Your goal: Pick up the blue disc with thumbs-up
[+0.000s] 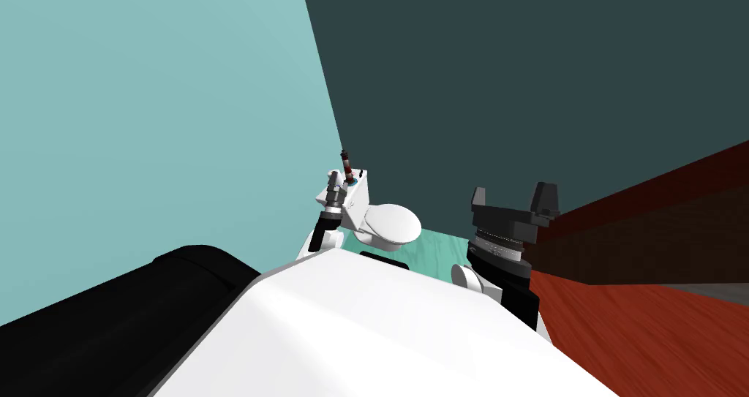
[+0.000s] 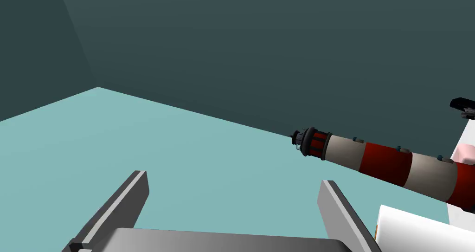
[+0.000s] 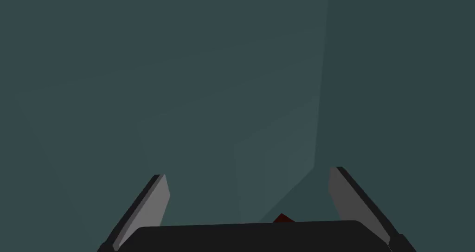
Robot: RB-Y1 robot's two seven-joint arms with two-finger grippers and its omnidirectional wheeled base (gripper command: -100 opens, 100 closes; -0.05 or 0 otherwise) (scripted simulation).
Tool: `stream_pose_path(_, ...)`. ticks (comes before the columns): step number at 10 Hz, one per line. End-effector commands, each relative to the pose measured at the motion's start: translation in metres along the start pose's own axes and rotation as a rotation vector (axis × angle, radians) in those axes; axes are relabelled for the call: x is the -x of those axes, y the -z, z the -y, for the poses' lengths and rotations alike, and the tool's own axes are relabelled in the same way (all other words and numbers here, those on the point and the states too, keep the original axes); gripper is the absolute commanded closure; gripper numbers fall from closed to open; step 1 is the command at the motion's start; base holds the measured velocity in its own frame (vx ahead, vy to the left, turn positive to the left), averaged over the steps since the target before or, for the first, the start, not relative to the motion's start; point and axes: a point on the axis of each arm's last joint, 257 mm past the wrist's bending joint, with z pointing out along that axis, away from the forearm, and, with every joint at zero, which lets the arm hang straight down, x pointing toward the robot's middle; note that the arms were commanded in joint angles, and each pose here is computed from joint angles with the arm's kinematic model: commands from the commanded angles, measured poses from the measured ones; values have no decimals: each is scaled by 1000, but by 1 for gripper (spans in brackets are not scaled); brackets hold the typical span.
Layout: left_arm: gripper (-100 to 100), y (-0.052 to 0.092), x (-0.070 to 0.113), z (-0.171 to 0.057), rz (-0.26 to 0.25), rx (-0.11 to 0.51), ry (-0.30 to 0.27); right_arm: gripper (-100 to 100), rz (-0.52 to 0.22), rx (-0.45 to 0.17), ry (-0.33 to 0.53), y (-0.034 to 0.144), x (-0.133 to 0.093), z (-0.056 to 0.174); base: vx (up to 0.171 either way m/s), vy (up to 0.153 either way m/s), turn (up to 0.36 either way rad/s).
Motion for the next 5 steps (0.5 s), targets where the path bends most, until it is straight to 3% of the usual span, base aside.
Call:
stream_pose_path(1,-100,1,5,-12,-3,40,23,0,0,0,0,0,0,0,-37,1,-48)
stream_pose_path(4,-100,3,18,-40,3,133,87,0,0,0,0,0,0,0,-68,9,-54)
stream_pose_path(5,-100,4,18,-41,3,137,88,0,0,0,0,0,0,0,-53,8,-26)
